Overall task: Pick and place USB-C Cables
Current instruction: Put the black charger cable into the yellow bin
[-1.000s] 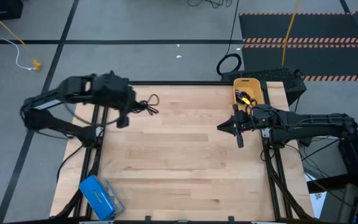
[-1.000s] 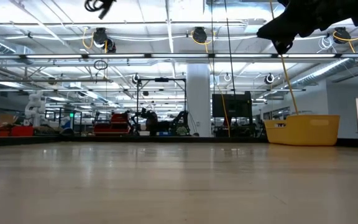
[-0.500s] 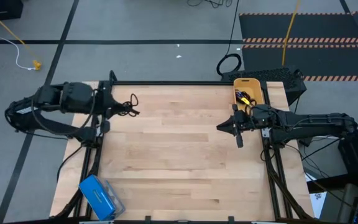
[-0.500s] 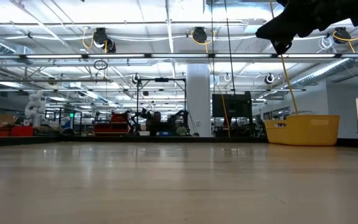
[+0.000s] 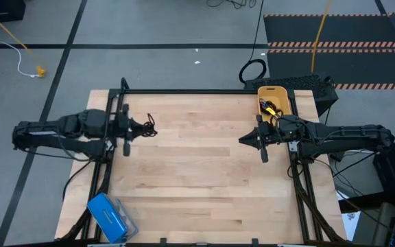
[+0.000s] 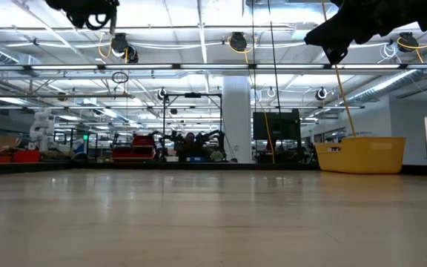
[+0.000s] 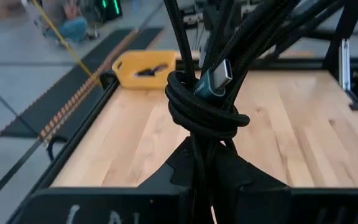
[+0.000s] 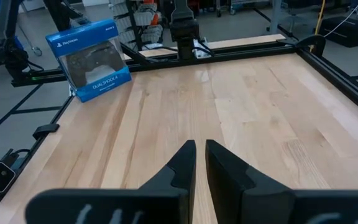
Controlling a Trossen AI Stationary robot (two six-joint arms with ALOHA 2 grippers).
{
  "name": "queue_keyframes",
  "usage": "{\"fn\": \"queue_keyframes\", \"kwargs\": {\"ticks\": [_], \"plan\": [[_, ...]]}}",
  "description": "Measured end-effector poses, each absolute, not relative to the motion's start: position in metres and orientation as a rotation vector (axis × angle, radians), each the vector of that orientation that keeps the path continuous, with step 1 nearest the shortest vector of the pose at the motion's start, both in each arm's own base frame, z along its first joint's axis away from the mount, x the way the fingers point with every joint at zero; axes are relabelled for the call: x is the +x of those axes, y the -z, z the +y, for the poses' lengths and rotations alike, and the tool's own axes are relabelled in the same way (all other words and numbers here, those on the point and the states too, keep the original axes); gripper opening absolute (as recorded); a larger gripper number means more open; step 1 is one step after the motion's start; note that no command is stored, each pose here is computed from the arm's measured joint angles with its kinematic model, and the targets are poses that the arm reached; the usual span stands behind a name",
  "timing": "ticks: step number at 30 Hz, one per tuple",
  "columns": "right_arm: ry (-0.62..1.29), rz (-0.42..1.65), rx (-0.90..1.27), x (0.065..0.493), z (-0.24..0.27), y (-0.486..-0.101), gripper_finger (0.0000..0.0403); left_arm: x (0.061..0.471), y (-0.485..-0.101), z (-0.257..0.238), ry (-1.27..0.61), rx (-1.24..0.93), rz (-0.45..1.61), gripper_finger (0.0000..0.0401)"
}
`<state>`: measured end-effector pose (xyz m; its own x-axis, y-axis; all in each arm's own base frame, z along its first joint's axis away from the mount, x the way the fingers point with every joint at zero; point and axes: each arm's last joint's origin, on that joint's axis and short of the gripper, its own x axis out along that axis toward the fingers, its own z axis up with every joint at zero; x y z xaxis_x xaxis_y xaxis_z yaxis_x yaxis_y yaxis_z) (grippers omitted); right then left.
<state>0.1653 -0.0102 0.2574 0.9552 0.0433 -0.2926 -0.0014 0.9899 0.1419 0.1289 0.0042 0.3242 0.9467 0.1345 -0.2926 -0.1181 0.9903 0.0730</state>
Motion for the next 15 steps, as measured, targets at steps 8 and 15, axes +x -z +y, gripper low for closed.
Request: {"fn": "queue_keyframes", "kwargs": {"ticks": [8, 15], "plan": [[-0.026, 0.244, 0.133, 0.167, -0.01, -0.263, 0.0027, 0.151, -0.273, 0.004, -0.13, 0.051, 0.158, 0.0031], [-0.03, 0.207, 0.113, 0.168, -0.01, -0.266, 0.0027, 0.157, -0.257, 0.003, -0.092, 0.028, 0.134, 0.0031]]}}
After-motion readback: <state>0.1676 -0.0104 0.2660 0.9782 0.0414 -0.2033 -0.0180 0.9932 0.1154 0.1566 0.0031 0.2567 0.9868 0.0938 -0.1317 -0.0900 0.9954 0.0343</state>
